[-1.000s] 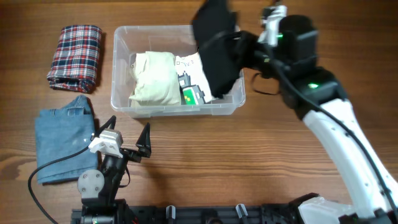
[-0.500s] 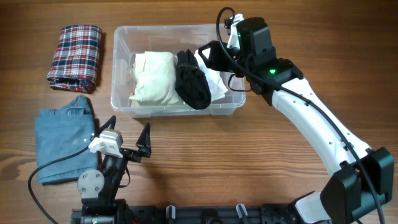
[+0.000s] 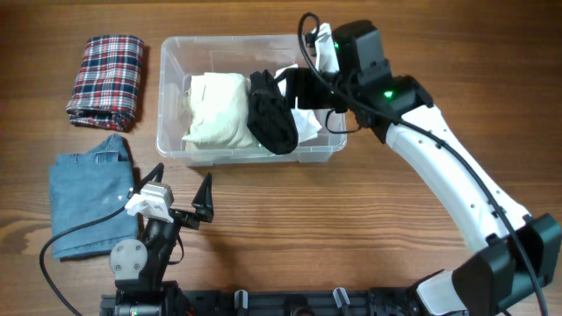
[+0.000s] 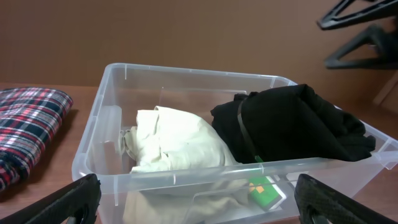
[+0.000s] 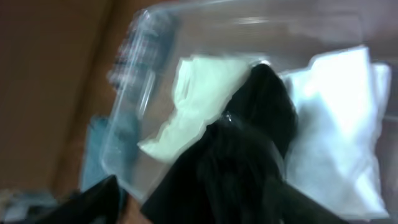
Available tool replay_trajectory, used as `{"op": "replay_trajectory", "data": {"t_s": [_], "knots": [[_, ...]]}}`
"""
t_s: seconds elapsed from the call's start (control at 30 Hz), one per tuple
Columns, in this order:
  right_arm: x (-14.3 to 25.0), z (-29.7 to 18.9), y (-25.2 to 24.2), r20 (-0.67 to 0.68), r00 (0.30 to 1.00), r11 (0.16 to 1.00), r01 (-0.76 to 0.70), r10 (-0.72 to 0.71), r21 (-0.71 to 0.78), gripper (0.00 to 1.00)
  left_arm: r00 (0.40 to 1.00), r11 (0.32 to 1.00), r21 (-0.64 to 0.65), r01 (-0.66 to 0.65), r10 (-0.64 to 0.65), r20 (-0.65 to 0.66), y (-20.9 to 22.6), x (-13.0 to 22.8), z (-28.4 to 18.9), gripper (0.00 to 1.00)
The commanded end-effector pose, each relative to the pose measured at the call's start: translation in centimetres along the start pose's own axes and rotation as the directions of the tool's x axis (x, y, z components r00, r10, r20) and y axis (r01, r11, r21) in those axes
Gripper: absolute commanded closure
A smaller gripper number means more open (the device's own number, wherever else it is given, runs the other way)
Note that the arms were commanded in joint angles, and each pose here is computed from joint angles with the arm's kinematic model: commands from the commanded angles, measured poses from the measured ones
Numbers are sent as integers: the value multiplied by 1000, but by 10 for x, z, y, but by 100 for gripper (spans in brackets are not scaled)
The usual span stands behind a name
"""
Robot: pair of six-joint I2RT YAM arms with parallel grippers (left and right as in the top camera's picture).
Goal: Pack container
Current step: 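Push the black shirt down into the bin with the right gripper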
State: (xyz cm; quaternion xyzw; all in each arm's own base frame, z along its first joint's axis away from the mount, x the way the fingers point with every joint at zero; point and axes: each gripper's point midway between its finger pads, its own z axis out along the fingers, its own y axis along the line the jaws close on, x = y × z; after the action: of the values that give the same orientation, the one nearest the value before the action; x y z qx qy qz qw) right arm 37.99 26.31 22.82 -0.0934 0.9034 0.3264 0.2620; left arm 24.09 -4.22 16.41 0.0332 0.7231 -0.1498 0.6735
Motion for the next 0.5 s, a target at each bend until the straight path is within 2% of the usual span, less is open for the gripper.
{"op": "replay_trajectory", "data": {"t_s": [0.0, 0.23, 0.27, 0.3, 0.47], "knots": [[-20, -23, 10, 51, 976, 965, 198, -209, 174, 15, 1000, 1000, -14, -11, 11, 2, 3, 1, 0, 0], [-6, -23, 47, 6, 920, 899, 382, -392, 215, 7, 1000, 1000, -14, -11, 11, 2, 3, 1, 0, 0], [-4, -20, 46, -7, 915, 890, 395, -404, 230, 6, 1000, 1000, -14, -11, 11, 2, 3, 1, 0, 0], [3, -11, 40, -46, 904, 865, 422, -426, 273, 0, 1000, 1000, -14, -11, 11, 2, 3, 1, 0, 0], [15, 11, 15, -134, 900, 827, 434, -414, 358, 0, 1000, 1000, -14, -11, 11, 2, 3, 1, 0, 0]]}}
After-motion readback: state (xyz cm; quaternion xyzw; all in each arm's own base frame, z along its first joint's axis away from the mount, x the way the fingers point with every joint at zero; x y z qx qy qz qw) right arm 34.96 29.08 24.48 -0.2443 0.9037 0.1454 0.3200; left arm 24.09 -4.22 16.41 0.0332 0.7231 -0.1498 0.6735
